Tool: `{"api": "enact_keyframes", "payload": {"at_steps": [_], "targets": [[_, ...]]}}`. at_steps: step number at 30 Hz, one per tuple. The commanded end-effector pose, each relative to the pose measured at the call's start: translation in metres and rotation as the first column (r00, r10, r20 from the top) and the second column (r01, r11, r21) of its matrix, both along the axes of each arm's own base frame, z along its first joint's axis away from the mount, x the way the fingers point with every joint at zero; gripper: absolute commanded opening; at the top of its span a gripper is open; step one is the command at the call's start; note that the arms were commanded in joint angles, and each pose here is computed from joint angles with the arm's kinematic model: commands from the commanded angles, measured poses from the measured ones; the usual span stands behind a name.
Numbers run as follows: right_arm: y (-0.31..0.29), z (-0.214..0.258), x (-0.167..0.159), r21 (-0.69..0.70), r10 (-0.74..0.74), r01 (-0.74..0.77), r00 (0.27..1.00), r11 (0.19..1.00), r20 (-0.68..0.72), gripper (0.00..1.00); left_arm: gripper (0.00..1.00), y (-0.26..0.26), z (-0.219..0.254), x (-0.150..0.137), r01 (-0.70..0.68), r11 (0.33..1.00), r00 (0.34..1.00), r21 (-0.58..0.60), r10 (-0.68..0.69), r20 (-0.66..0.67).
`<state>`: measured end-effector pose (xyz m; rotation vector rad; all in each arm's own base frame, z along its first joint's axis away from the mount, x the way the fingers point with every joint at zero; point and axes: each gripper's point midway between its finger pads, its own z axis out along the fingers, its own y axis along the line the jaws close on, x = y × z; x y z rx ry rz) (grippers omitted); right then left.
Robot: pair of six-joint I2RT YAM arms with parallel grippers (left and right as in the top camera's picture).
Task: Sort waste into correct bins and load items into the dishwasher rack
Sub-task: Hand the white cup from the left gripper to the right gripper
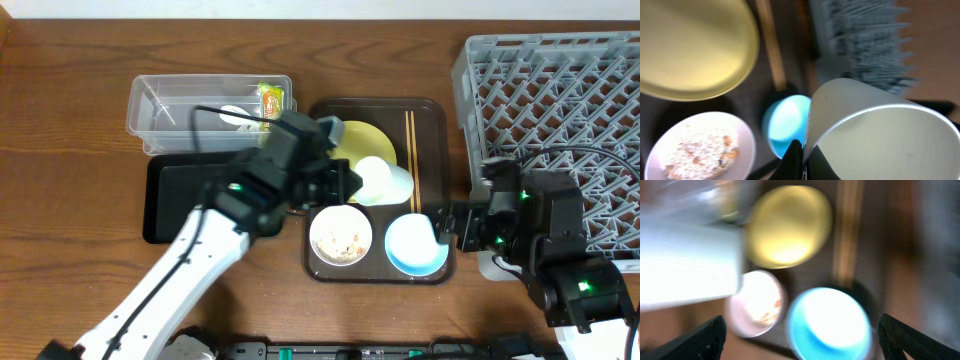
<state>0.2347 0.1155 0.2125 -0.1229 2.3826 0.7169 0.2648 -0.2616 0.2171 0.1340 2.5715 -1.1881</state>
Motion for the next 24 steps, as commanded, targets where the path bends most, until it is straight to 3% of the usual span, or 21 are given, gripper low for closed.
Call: {"api": "enact_keyframes", "payload": {"at_steps": [1,7,13,20,24], "targets": [[0.052,0.048,-0.030,0.178,0.377,-0.412,0.904,0.894,0.200,0.89,0.06,-0.006,0.046,-0.033,0.229,0.941,0.972,-0.250,-0.236,0.000],[0.069,0.082,-0.036,0.229,0.452,-0.543,0.821,0.808,0.349,0.91,0.06,0.007,0.080,-0.048,0.326,0.844,0.936,-0.427,-0.351,0.022],[0.086,0.095,-0.035,0.221,0.484,-0.601,0.771,0.768,0.413,0.91,0.06,0.005,0.093,-0.053,0.383,0.796,0.915,-0.468,-0.397,0.073],[0.105,0.105,-0.041,0.216,0.526,-0.665,0.715,0.715,0.461,0.70,0.06,0.005,0.093,-0.053,0.383,0.796,0.915,-0.468,-0.397,0.074],[0.104,0.104,-0.038,0.209,0.516,-0.653,0.723,0.728,0.460,0.59,0.06,0.005,0.093,-0.053,0.383,0.796,0.915,-0.468,-0.397,0.073]]}}
